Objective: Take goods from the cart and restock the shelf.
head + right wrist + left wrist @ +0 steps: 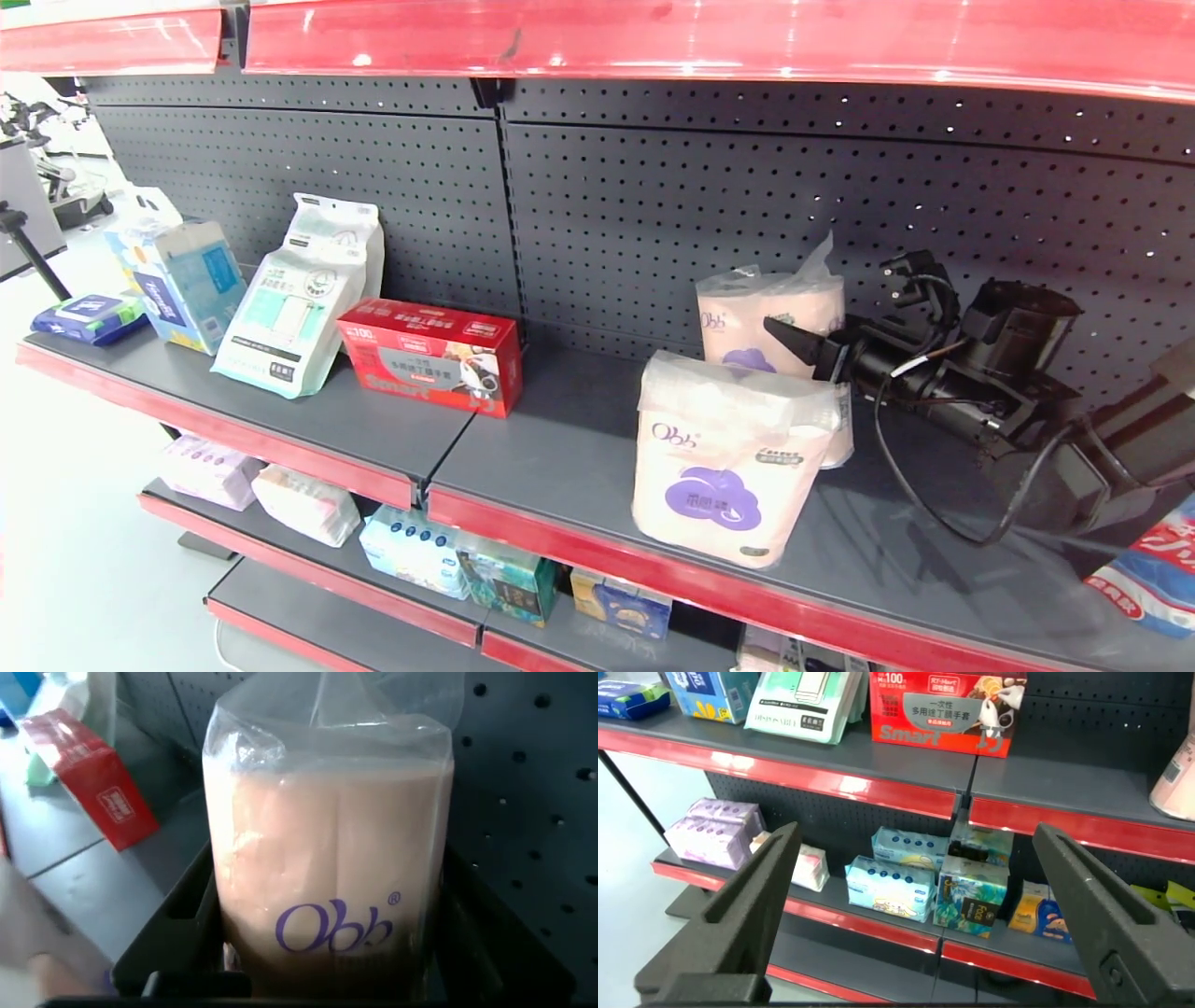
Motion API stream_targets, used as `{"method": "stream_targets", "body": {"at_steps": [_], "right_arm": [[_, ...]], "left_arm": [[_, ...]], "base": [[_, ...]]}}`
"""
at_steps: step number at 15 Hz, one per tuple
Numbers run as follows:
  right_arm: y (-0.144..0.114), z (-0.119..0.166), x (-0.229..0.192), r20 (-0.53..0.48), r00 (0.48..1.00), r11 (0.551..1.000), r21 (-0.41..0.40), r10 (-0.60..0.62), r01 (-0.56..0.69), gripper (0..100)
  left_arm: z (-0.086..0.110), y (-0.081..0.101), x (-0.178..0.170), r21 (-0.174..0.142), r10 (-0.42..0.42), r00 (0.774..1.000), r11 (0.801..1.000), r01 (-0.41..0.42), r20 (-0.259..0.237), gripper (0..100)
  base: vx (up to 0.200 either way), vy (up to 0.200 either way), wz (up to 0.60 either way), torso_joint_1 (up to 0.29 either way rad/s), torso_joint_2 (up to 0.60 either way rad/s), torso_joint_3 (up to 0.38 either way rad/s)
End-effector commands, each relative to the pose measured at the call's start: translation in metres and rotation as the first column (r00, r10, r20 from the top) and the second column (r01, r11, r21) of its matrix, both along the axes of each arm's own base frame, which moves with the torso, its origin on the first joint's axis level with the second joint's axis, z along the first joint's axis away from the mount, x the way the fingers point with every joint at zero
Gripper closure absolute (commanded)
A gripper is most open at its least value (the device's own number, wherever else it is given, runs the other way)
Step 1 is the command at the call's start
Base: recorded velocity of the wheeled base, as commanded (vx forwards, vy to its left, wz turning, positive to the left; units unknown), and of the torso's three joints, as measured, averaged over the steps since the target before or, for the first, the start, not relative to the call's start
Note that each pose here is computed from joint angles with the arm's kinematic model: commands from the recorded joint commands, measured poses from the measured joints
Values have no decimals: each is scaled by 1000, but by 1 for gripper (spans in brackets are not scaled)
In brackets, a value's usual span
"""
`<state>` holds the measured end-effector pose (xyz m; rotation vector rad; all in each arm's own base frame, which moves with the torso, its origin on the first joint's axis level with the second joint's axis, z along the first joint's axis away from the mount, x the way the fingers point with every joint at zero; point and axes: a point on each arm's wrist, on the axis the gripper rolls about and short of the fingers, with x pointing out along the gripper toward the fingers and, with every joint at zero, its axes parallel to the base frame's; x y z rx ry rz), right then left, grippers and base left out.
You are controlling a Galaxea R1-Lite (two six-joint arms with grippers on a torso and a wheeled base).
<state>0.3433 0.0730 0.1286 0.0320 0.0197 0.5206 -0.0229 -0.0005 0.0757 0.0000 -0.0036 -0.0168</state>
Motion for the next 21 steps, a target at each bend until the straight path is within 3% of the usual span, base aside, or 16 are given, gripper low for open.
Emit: {"method": "stream_targets", "body": {"at_steps": [1,12,17,21], "right_arm": [[-2,-12,4,-30,1000,1000,-21,-1,0,100],[-33,-21,8,3,998,983,-177,58,-56,100],[-45,-18,5,4,994,974,-201,106,-103,100],[-58,-21,4,15,978,952,-236,206,-197,100]], "left_arm": [[0,0,0,0,0,1000,1000,0,-1,0],[0,0,0,0,0,1000,1000,0,-1,0],[0,0,0,0,0,1000,1000,0,-1,0],[0,0,0,0,0,1000,1000,0,-1,0]], "base": [[0,0,0,0,0,0],[0,0,0,0,0,0],[0,0,0,0,0,0],[0,0,0,0,0,0]]}}
